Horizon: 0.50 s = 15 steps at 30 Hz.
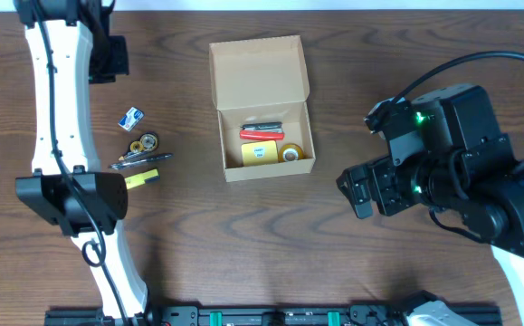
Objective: Pack container
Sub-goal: 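Raise the left gripper out of the box and move it left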
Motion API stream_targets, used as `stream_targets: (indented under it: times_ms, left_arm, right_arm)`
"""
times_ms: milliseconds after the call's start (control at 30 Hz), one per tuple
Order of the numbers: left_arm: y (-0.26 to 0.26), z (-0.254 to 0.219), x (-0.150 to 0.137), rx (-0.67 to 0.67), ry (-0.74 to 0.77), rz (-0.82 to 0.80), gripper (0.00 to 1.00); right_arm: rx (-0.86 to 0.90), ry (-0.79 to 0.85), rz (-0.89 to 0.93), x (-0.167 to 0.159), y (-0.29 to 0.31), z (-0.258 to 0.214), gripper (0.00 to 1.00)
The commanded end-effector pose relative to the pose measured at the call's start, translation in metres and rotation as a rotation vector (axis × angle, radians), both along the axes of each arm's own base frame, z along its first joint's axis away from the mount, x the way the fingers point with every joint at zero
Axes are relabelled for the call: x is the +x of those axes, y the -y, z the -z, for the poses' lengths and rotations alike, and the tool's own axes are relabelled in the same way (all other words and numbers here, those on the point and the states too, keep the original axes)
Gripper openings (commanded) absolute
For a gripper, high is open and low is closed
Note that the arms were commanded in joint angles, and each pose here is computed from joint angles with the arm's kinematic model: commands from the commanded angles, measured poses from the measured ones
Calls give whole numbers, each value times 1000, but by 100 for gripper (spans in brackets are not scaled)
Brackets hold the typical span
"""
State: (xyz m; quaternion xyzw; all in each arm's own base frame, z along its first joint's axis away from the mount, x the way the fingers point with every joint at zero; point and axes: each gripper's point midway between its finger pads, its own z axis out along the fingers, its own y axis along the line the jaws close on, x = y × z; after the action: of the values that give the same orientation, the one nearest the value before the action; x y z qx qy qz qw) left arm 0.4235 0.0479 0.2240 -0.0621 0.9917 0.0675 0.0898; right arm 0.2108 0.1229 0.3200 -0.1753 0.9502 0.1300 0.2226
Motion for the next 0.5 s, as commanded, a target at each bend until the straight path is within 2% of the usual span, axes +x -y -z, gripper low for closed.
stream_targets:
  times_ms: [0,167,300,467]
  left_arm:
    - [13,-5,-34,-41,-90,92,6]
    - [19,4,-78,-111,-164,120,6]
    - [7,-1,-110,-90,-110,103,6]
    - [-12,8,-117,-90,-31,37,6]
  right_arm:
    - [-8,5,-4,1,2,0,99]
    - [-8,5,-4,1,2,0,99]
    - [-8,4,-4,1,2,0,99]
    - [-8,5,-4,1,2,0,99]
